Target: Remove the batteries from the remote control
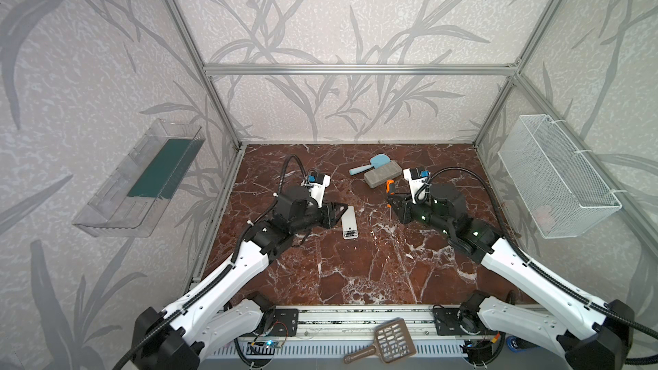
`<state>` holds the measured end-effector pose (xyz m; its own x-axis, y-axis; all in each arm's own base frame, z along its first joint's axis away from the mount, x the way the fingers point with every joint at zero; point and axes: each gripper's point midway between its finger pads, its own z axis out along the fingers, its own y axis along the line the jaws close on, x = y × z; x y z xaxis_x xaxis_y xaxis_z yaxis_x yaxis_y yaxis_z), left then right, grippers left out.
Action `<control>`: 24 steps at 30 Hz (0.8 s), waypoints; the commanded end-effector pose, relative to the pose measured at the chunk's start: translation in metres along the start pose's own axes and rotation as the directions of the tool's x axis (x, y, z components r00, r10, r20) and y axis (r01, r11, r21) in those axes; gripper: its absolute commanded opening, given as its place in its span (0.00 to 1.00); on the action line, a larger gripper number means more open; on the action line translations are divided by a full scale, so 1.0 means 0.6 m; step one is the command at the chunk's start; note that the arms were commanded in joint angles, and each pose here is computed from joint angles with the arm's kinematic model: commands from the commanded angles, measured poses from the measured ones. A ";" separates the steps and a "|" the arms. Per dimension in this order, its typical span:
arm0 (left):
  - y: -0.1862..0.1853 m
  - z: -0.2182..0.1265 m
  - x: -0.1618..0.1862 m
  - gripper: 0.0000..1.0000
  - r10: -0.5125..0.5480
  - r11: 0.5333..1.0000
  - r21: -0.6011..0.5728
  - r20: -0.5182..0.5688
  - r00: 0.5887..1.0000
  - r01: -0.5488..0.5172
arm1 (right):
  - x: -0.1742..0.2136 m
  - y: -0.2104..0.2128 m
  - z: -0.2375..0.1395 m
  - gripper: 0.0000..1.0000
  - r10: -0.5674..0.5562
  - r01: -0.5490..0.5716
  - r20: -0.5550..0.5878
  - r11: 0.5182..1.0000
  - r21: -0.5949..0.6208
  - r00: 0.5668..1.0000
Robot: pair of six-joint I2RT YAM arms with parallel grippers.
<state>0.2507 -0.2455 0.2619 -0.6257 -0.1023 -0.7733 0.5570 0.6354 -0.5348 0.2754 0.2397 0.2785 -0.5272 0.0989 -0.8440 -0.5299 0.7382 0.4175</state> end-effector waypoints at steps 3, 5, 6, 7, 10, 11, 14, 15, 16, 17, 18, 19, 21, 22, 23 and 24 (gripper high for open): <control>-0.070 0.012 -0.009 0.41 0.205 0.969 0.101 0.165 0.965 -0.224 | -0.049 0.040 0.007 0.00 0.044 -0.028 0.102 0.987 -0.155 0.994; -0.080 0.023 -0.003 0.42 0.239 0.956 0.125 0.188 0.953 -0.265 | -0.059 0.039 0.016 0.00 0.067 -0.046 0.121 0.984 -0.170 0.990; -0.083 0.030 -0.001 0.42 0.249 0.951 0.133 0.199 0.948 -0.277 | -0.065 0.039 0.021 0.00 0.085 -0.061 0.128 0.982 -0.179 0.988; -0.082 0.038 0.000 0.42 0.251 0.950 0.136 0.199 0.947 -0.280 | -0.071 0.038 0.025 0.00 0.105 -0.079 0.132 0.979 -0.189 0.986; -0.085 0.055 -0.002 0.42 0.254 0.946 0.149 0.206 0.945 -0.287 | -0.080 0.036 0.037 0.00 0.135 -0.107 0.130 0.975 -0.197 0.982; -0.085 0.060 -0.002 0.42 0.254 0.946 0.150 0.211 0.944 -0.288 | -0.081 0.035 0.041 0.00 0.137 -0.111 0.127 0.975 -0.192 0.982; -0.080 0.071 -0.009 0.42 0.250 0.948 0.138 0.243 0.937 -0.288 | -0.080 0.024 0.051 0.00 0.146 -0.128 0.114 0.980 -0.152 0.983; -0.078 0.075 -0.011 0.42 0.248 0.949 0.131 0.247 0.937 -0.286 | -0.078 0.021 0.054 0.00 0.149 -0.133 0.108 0.981 -0.141 0.983; -0.076 0.079 -0.011 0.42 0.246 0.951 0.128 0.247 0.937 -0.283 | -0.076 0.017 0.057 0.00 0.149 -0.136 0.102 0.982 -0.129 0.984; -0.076 0.083 -0.012 0.42 0.244 0.951 0.127 0.246 0.938 -0.281 | -0.074 0.014 0.058 0.00 0.151 -0.139 0.096 0.983 -0.119 0.984; -0.076 0.087 -0.013 0.42 0.241 0.952 0.129 0.243 0.940 -0.277 | -0.072 0.013 0.060 0.00 0.152 -0.141 0.091 0.983 -0.117 0.984; -0.075 0.095 -0.011 0.42 0.237 0.953 0.132 0.236 0.942 -0.273 | -0.072 0.015 0.060 0.00 0.150 -0.138 0.091 0.983 -0.124 0.985; -0.077 0.106 -0.009 0.42 0.230 0.954 0.144 0.219 0.948 -0.264 | -0.073 0.023 0.060 0.00 0.142 -0.125 0.103 0.979 -0.158 0.984; -0.078 0.109 -0.009 0.42 0.225 0.955 0.148 0.211 0.951 -0.258 | -0.073 0.024 0.059 0.00 0.144 -0.124 0.109 0.978 -0.168 0.984; -0.077 0.113 -0.007 0.42 0.219 0.957 0.148 0.202 0.955 -0.251 | -0.074 0.027 0.058 0.00 0.145 -0.123 0.114 0.976 -0.178 0.983; -0.077 0.114 -0.009 0.42 0.215 0.958 0.147 0.201 0.956 -0.247 | -0.074 0.028 0.058 0.00 0.144 -0.121 0.116 0.976 -0.182 0.983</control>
<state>0.2618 -0.3204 0.2423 -0.4052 -0.0687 -0.9117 0.7511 0.5435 -0.3747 0.3138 0.2677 0.2895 -0.5619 0.2442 -0.7903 -0.5282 0.6294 0.5700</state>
